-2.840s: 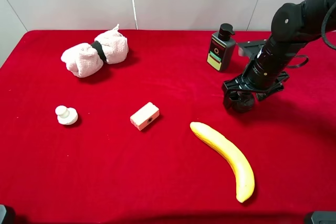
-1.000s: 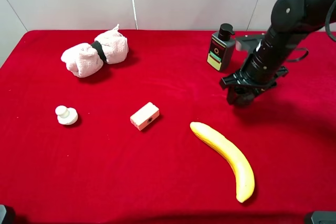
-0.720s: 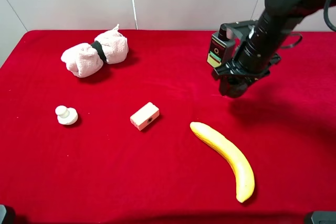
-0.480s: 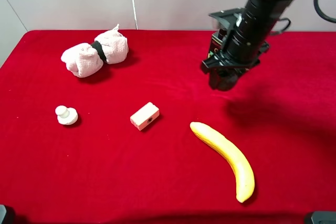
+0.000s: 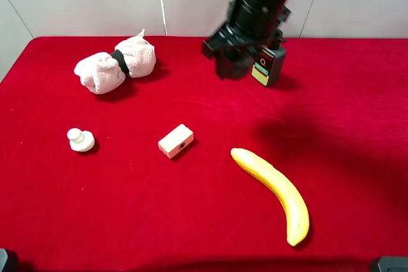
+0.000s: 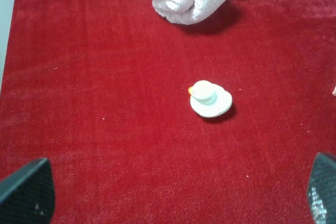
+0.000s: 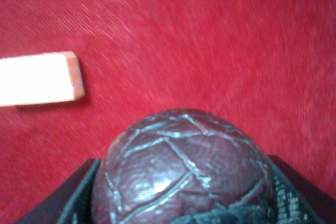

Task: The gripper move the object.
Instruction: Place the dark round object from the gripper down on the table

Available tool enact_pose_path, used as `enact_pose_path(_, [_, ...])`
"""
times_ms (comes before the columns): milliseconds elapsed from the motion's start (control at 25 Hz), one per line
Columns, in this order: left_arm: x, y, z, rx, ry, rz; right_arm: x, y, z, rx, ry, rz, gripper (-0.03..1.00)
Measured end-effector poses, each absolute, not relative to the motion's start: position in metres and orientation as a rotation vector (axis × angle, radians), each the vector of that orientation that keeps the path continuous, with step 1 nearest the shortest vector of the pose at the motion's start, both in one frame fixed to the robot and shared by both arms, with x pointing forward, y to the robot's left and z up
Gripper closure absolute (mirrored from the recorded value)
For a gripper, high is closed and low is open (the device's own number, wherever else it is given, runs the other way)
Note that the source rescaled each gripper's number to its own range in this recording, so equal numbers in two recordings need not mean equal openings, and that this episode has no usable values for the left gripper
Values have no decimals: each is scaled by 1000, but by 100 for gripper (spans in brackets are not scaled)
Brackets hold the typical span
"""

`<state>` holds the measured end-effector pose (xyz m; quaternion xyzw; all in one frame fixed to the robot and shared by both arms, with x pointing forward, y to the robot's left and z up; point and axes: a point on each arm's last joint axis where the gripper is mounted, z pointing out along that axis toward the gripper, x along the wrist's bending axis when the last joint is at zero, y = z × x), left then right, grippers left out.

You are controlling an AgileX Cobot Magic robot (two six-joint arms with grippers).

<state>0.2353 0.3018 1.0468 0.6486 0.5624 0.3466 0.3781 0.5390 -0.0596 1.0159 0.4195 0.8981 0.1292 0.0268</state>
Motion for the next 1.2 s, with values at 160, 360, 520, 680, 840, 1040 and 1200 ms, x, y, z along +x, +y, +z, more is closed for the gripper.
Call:
enact_pose_path(160, [235,302,1047,1658,1437,886,547,-38,1031,1222,2789,416,95])
enact_pose_path(360, [235,302,1047,1658,1437,886,560,-11,1039,1131,2815,422,95])
enact_pose_path(520, [235,302,1047,1658,1437,886,573,3,1033,1081,2844,405,95])
enact_pose_path(680, [235,302,1047,1658,1437,886,586,14,1015,1027,2869,384,95])
enact_pose_path(840, [235,302,1047,1658,1437,886,598,25,993,992,2890,362,95])
enact_pose_path(1040, [235,302,1047,1658,1437,886,611,37,967,970,2909,353,95])
enact_pose_path(1200, [235,302,1047,1658,1437,886,616,45,950,976,2934,363,95])
